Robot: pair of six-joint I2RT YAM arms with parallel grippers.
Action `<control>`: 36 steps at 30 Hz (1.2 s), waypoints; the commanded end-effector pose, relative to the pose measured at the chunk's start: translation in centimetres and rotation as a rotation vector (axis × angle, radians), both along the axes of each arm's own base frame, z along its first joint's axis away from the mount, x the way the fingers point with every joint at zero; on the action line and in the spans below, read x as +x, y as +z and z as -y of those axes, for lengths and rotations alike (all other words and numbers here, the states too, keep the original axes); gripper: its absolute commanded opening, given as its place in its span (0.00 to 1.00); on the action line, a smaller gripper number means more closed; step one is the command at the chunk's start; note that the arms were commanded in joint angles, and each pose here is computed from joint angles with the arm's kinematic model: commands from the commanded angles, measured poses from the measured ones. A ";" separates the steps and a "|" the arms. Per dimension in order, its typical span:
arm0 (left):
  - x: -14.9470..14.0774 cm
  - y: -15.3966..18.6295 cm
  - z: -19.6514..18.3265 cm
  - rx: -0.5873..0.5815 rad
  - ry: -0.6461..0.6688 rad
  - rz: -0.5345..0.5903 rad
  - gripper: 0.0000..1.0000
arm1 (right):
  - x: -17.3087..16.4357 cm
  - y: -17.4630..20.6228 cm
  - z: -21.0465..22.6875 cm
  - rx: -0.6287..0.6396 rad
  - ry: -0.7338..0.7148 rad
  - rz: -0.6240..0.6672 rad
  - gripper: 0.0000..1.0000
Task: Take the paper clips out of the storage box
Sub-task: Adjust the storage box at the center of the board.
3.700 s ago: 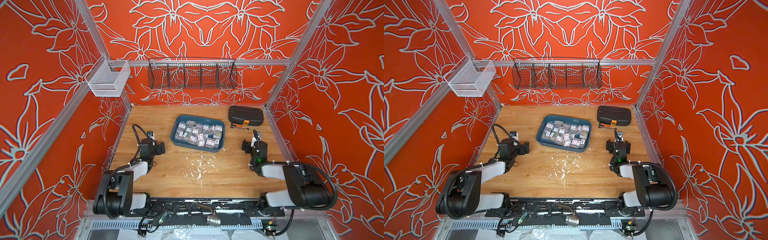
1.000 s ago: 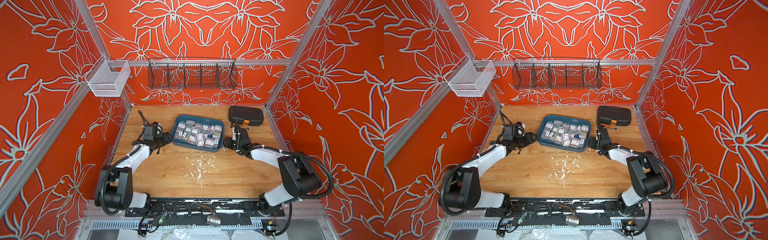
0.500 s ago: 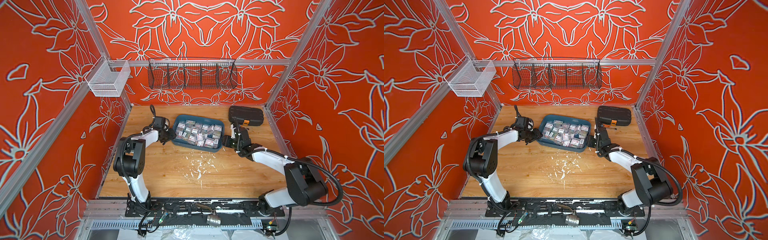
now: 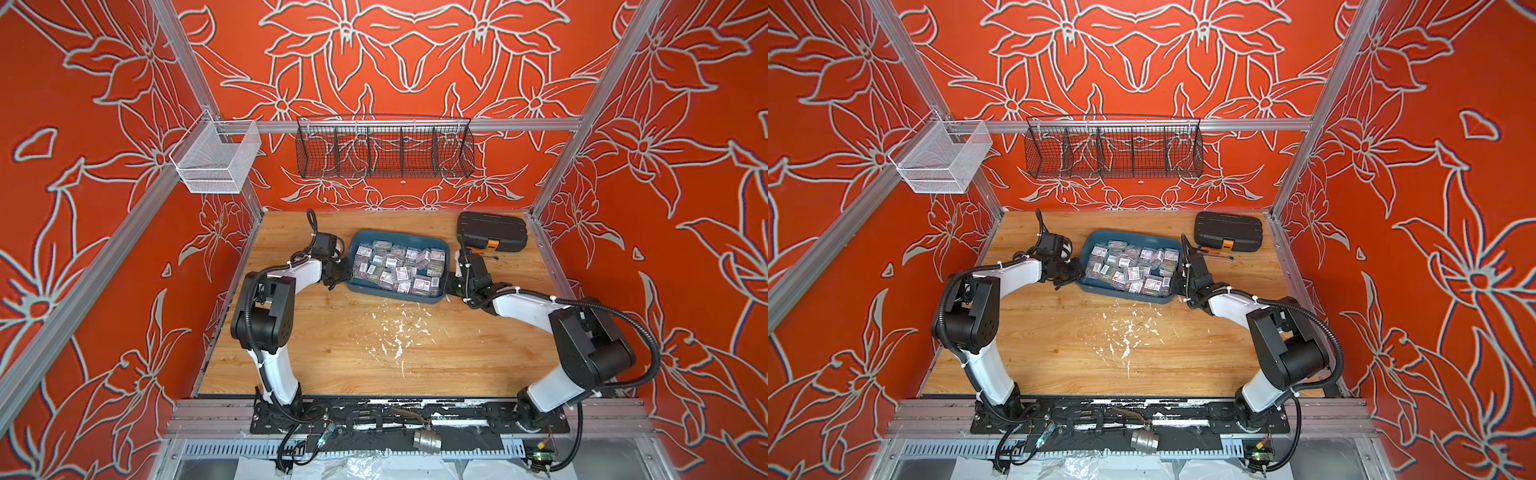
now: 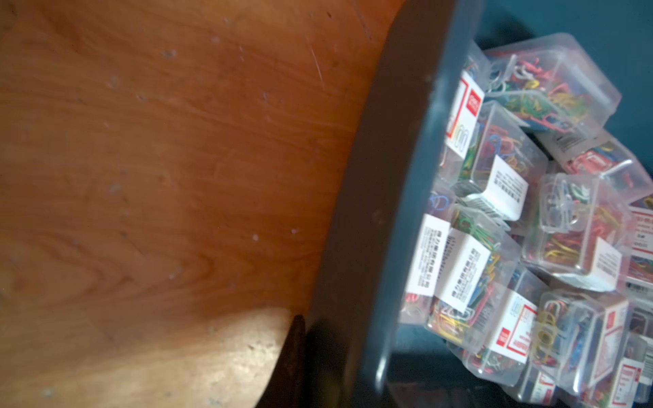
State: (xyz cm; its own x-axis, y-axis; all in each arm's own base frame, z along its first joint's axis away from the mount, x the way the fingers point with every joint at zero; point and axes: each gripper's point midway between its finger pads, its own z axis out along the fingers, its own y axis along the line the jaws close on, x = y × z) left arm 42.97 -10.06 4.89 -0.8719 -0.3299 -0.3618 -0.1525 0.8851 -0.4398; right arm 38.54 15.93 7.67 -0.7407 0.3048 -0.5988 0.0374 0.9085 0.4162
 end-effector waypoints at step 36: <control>-10.4 8.7 -5.3 0.253 0.139 0.266 0.76 | 1.3 10.0 -1.0 0.018 0.070 0.133 0.44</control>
